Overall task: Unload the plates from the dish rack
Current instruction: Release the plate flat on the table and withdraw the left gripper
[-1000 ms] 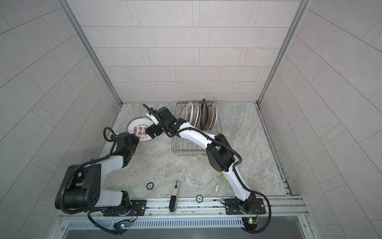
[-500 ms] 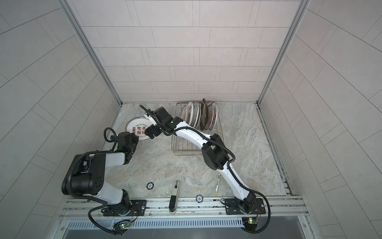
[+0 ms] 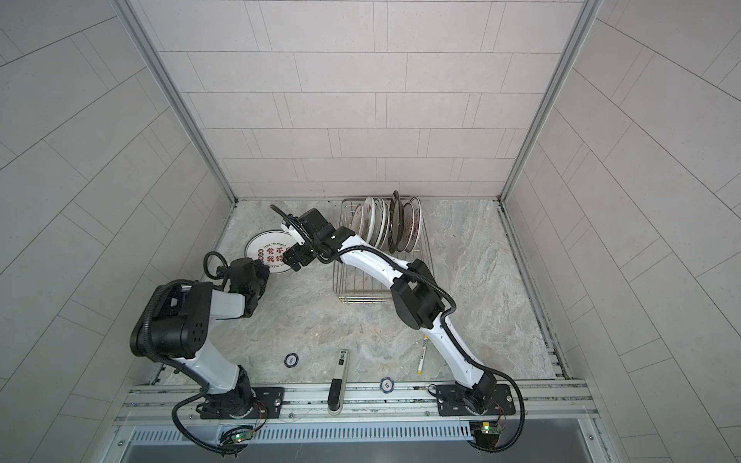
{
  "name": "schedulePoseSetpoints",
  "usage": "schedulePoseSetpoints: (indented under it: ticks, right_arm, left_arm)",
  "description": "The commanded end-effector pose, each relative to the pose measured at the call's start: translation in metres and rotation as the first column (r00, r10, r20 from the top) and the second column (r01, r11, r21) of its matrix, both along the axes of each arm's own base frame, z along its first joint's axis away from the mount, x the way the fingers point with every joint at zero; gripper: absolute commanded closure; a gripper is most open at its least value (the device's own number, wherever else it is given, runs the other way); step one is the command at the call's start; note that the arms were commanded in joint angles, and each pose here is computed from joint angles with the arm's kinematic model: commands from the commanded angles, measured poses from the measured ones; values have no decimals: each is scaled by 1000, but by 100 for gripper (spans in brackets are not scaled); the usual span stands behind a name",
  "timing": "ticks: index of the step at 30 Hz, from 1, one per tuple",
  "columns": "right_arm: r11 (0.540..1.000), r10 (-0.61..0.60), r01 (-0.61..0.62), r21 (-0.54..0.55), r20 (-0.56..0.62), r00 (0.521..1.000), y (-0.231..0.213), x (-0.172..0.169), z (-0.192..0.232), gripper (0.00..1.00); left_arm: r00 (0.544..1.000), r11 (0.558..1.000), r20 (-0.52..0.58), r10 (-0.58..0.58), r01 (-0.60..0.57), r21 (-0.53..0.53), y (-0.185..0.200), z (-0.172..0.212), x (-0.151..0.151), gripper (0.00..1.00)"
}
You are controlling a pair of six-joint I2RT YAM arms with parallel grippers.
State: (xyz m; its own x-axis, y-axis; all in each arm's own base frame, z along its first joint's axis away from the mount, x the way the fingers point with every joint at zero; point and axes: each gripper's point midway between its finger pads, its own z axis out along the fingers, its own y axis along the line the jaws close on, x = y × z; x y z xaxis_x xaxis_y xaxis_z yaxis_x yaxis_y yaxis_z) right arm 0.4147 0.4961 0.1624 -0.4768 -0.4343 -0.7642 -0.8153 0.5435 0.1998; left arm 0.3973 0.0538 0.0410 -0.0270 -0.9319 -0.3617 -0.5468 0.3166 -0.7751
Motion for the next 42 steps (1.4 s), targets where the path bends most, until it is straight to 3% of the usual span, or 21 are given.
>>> schedulePoseSetpoints:
  ticks: [1,17,31,33,34,36,39,42]
  right_arm:
    - [1000,22,-23,-17,-8,1000,3,-4,-7,5]
    - [1000,17,-17,-17,-21,1000,4,-4,-10,5]
    - [1000,10,-10,-25,12,1000,5,-8,-1,5]
    - [1000,14,-13,-18,30,999,6,-10,5,5]
    - [1000,16,-15,-14,37,999,7,-11,7,5]
    - [1000,15,-15,-6,46,999,7,-12,11,5]
    - [1000,18,-18,-3,54,998,6,-14,18,5]
    - [1000,23,-22,-3,71,997,3,-18,24,5]
  left_arm:
    - [998,1000,55,21,-20,-16,5,5,3,89]
    - [997,997,-51,51,-48,66,20,-11,-14,78]
    - [995,993,-60,79,-74,89,26,-12,-25,62]
    - [995,993,-51,82,-78,88,26,-10,-28,58]
    - [995,993,-48,87,-82,89,26,-9,-29,49]
    - [995,992,-40,89,-85,91,27,-4,-31,45]
    - [993,989,-51,110,-104,109,30,-1,-40,14]
    - [990,984,-46,132,-125,123,34,4,-49,6]
